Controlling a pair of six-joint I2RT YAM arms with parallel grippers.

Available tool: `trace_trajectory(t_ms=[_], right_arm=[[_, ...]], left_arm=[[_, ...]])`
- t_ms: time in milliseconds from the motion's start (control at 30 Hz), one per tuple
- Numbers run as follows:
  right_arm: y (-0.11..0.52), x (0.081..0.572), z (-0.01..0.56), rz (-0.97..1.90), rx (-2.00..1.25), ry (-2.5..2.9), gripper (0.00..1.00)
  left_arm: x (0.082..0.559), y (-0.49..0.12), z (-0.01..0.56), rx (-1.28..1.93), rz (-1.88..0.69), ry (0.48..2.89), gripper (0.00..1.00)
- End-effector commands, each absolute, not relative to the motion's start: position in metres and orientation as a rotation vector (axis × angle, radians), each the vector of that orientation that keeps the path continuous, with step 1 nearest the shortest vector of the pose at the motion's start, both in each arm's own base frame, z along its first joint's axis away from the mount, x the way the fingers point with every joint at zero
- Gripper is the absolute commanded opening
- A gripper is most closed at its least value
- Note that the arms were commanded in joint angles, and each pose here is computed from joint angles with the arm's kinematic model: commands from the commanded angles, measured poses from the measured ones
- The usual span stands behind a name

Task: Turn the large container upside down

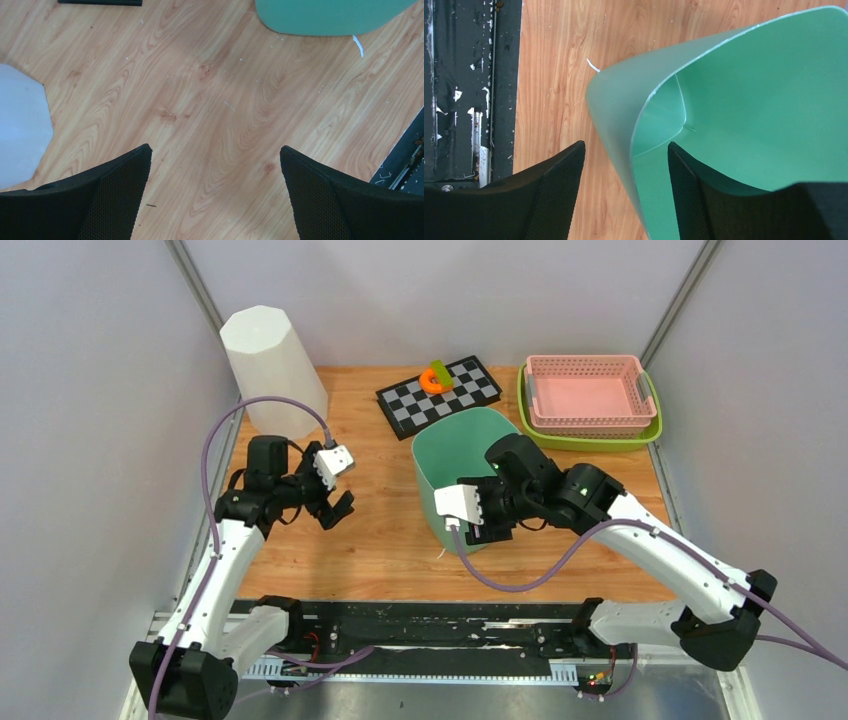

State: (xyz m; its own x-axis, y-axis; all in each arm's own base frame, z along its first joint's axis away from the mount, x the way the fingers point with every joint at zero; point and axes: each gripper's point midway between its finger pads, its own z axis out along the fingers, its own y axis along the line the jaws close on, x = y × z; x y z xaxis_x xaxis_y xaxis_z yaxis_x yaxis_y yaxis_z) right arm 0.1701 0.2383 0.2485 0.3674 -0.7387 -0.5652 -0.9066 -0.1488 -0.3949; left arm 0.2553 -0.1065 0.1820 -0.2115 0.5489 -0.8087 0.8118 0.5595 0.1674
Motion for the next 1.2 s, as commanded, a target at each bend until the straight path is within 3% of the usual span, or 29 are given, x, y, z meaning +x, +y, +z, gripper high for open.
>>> trace_trajectory(t_ms=[0,233,567,767,1167], right_arm=[[0.246,0.161,0.250,0.368,-1.986,1.405,0.63],[0.241,0.154,0.235,0.381,-2.087,1.465,0.52],[0.240,0.145,0.226,0.381,-2.201,1.499,0.17],[0.245,0.140,0.230,0.393,-2.219,1.474,0.04],[0.261,0.127,0.263,0.507,-2.132,1.375,0.03]], left_arm=[[0.251,-0.113,0.184,1.118,-0.401,1.863,1.00],[0.249,-0.113,0.185,1.120,-0.397,1.845,1.00],[0.248,-0.115,0.185,1.126,-0.407,1.838,1.00],[0.246,-0.115,0.185,1.130,-0.409,1.836,1.00],[0.246,-0.115,0.185,1.130,-0.412,1.833,1.00]])
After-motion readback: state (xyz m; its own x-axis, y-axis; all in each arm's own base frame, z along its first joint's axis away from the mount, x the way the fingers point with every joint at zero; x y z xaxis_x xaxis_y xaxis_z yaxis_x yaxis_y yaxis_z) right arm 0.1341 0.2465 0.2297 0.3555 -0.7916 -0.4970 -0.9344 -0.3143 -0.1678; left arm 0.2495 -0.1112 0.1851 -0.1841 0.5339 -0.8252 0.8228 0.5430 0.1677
